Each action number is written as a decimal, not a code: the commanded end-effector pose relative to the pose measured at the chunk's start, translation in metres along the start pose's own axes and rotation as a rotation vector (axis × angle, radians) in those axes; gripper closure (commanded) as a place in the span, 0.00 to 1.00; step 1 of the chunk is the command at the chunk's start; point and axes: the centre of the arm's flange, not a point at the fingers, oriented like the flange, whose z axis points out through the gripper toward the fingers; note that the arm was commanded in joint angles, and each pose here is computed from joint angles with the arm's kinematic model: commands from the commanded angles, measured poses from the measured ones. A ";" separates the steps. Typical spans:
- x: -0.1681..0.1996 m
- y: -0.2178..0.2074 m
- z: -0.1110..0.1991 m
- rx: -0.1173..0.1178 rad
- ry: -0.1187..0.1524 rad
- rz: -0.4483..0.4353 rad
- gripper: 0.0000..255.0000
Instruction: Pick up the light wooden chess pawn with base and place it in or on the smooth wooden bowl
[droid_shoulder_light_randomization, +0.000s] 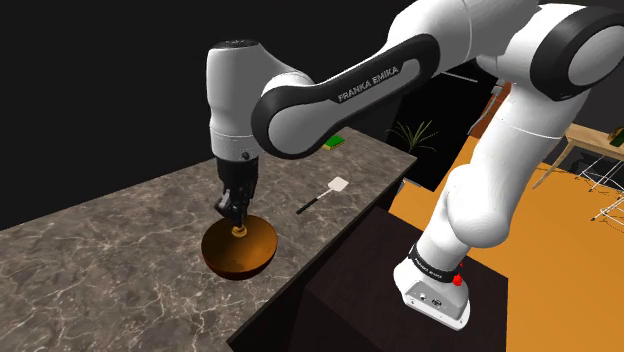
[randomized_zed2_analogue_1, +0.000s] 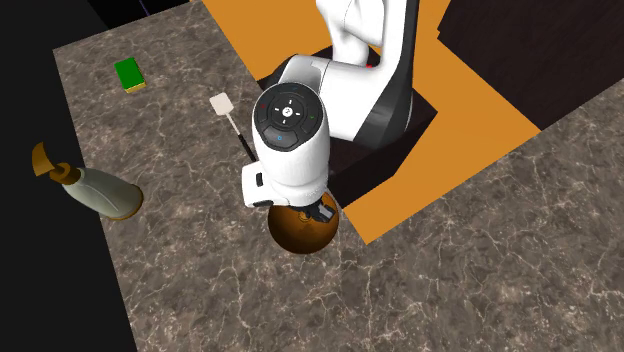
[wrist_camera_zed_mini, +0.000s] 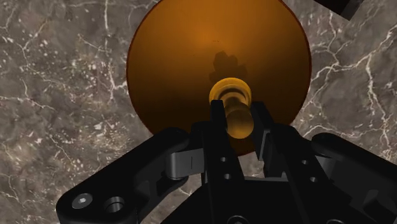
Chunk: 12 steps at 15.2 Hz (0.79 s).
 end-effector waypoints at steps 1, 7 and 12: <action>0.000 0.000 0.011 0.000 0.000 0.000 1.00; 0.001 0.000 0.039 0.000 0.000 0.000 1.00; 0.001 0.000 0.039 0.000 0.000 0.000 1.00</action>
